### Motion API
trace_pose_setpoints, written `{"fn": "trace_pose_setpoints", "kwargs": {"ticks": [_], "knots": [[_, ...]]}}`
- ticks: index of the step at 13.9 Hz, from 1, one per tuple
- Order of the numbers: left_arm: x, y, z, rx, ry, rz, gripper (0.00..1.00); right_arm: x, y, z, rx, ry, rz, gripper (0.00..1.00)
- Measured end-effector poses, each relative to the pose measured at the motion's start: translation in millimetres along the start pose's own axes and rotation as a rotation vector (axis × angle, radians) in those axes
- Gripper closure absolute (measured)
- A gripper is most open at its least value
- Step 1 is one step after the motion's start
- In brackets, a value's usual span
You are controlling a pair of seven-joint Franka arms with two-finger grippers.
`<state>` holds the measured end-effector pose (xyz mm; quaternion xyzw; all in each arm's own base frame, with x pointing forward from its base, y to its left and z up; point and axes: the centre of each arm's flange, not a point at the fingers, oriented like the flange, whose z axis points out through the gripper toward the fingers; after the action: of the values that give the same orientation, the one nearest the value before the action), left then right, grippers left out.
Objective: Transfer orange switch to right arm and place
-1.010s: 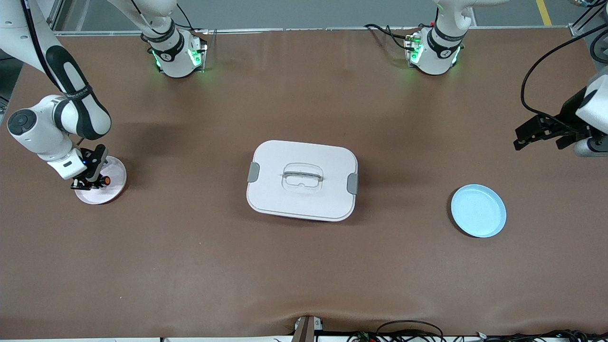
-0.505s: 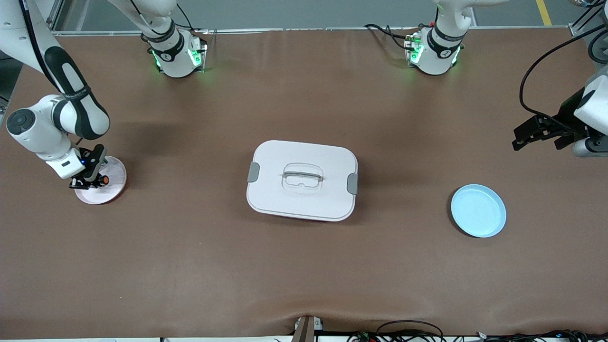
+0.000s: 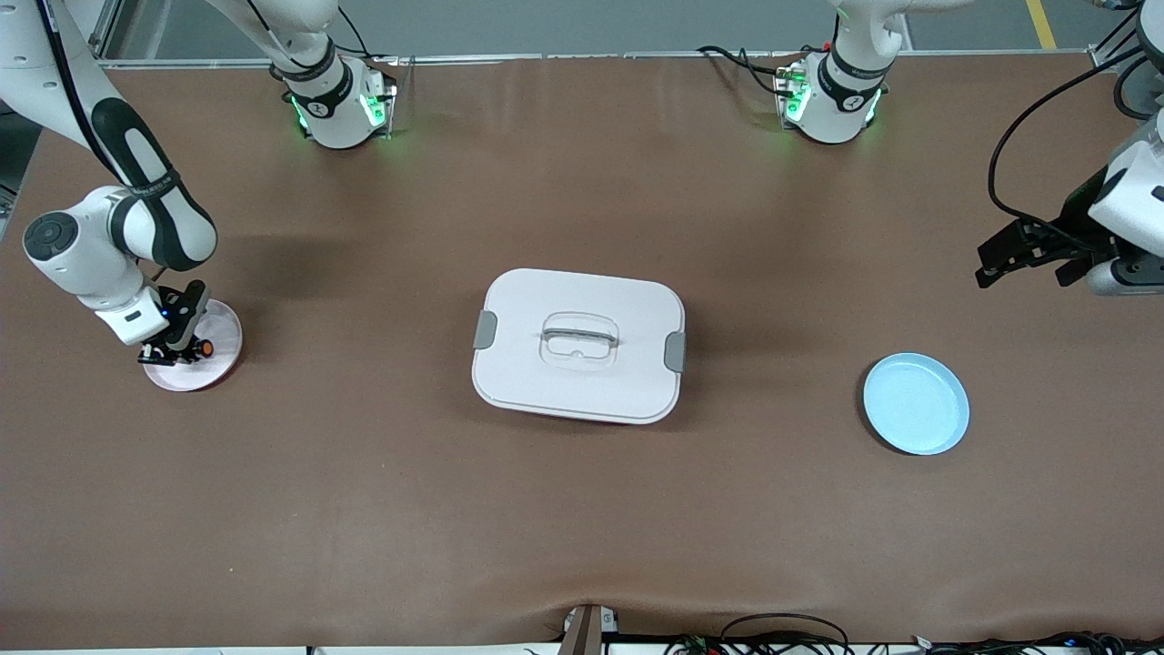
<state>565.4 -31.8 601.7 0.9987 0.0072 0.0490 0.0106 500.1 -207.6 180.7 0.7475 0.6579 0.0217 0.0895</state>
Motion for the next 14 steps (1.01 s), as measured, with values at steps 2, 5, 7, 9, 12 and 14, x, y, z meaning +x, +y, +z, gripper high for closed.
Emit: {"fn": "trace_pose_setpoints", "kwargs": {"ticks": [2,5,7,9,12,14], "knots": [[-3,3,-2,0.001,0.006,0.006,0.00,1,0,0,0.000,0.001,0.016,0.34],[-2,3,-4,0.001,0.017,0.006,0.00,2,3,-4,0.017,0.004,0.030,0.06],[-2,3,-4,0.001,0.017,0.006,0.00,2,8,-17,0.042,0.006,0.058,0.00],[-2,3,-4,0.001,0.017,0.006,0.00,-1,12,-38,0.067,0.004,0.080,0.00],[-2,3,-4,0.001,0.017,0.006,0.00,-14,21,-75,0.130,-0.004,0.156,0.00],[-2,2,-4,0.001,0.017,0.005,0.00,-21,32,-105,0.177,-0.014,0.250,0.00]]}}
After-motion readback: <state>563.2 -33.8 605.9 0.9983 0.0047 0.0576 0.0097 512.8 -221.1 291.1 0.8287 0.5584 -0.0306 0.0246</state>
